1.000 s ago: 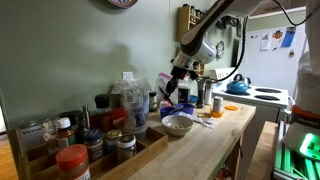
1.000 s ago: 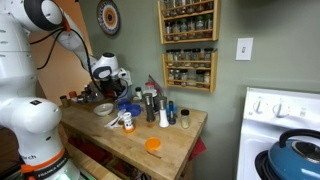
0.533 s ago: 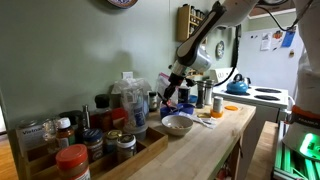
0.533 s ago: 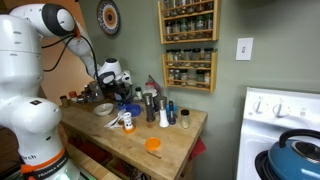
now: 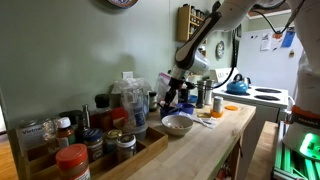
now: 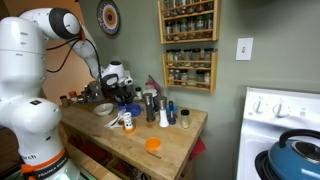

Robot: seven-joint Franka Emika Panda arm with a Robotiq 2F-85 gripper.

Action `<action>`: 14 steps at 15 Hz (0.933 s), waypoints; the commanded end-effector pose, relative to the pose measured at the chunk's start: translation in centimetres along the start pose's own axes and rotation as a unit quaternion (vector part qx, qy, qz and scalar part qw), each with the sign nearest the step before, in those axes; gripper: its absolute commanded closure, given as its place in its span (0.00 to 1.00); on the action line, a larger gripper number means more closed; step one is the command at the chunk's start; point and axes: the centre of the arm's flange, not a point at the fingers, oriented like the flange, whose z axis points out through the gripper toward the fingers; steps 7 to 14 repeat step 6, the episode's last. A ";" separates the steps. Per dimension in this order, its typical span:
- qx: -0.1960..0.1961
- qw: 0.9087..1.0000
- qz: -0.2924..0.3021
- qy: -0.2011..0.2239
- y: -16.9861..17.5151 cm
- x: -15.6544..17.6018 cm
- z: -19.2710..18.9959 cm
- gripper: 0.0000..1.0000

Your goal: Move the black pen to the blue mug on the left

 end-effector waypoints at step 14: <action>0.125 0.991 -0.035 -0.002 2.1 -0.9 -10.1 0.19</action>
